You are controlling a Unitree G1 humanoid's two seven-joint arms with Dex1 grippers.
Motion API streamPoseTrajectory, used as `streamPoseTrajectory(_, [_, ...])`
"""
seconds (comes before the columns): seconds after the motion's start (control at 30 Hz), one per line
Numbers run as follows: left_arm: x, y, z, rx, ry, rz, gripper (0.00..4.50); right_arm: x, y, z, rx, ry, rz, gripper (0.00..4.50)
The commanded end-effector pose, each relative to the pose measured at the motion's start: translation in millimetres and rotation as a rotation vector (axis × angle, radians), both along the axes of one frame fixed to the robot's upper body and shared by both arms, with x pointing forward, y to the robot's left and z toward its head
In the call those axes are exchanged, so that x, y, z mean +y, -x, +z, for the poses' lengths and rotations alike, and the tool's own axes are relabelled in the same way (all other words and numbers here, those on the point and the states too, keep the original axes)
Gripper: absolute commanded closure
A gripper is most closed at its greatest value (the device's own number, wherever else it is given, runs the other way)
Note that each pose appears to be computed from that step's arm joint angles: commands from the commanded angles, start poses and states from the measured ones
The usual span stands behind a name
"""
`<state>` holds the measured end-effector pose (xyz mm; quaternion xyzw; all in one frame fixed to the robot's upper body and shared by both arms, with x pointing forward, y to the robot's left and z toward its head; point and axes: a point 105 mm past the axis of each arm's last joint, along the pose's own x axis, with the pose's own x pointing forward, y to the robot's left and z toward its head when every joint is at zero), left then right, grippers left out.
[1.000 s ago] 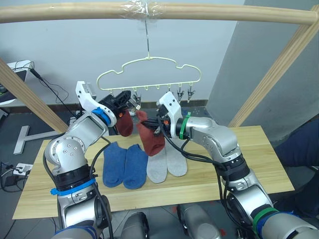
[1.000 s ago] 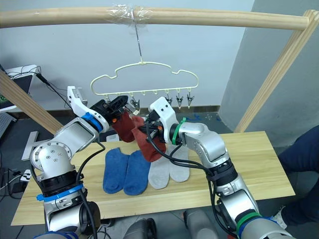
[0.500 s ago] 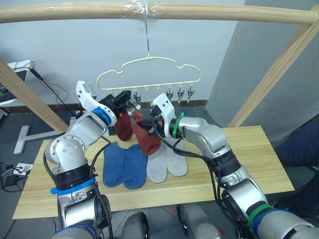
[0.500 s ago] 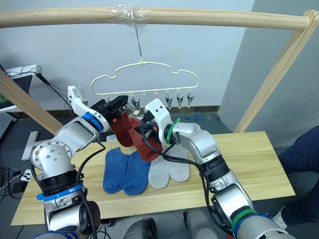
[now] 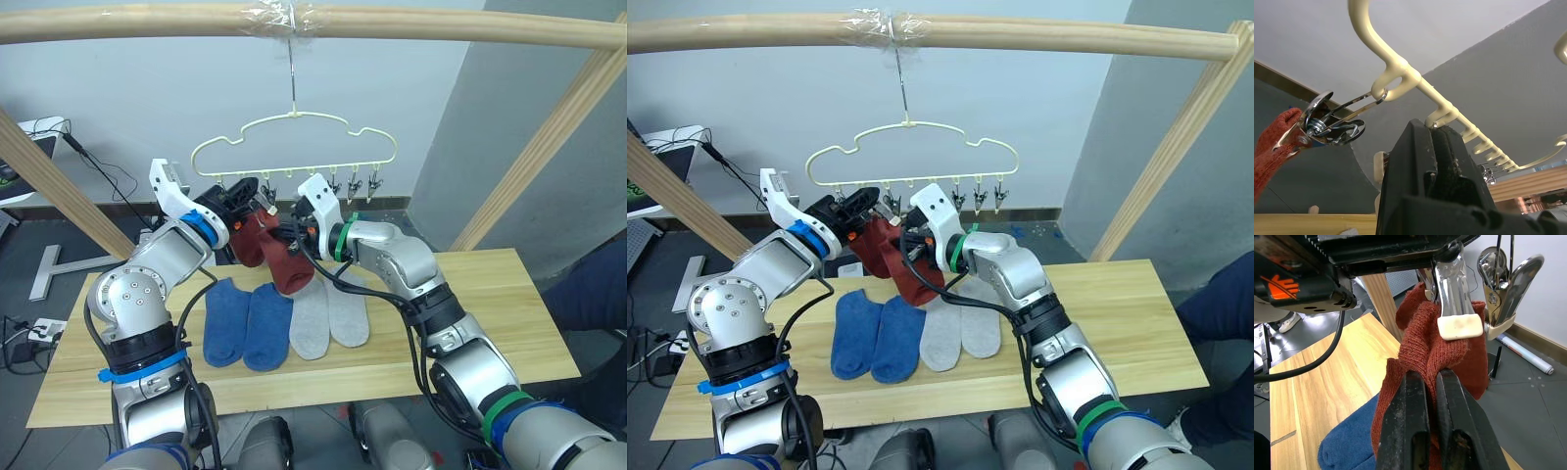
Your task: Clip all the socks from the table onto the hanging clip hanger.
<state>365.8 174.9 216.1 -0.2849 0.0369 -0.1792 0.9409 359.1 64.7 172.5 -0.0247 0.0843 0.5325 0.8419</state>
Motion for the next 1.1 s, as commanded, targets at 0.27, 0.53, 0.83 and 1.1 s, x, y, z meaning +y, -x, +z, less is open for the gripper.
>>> streamPoseTrajectory(0.27, [-4.1, 5.6, 14.5, -0.067, -0.018, -0.015, 4.5, 0.9, -5.9, 24.2, -0.071, -0.045, -0.016, 4.46])
streamPoseTrajectory(0.53, [-5.7, 7.3, 16.9, -0.079, 0.007, -0.028, 2.29, 0.3, -4.4, 22.9, -0.068, -0.043, -0.011, 4.5])
streamPoseTrajectory(0.83, [-7.7, 15.7, 15.8, -0.106, -0.109, -0.039, 2.29, -5.2, 0.8, 19.7, -0.061, -0.032, 0.0, 4.5])
streamPoseTrajectory(1.1, [-9.4, 25.9, 8.7, -0.149, -0.306, -0.019, 2.26, -18.7, 11.5, 11.7, -0.044, 0.004, 0.01, 3.89])
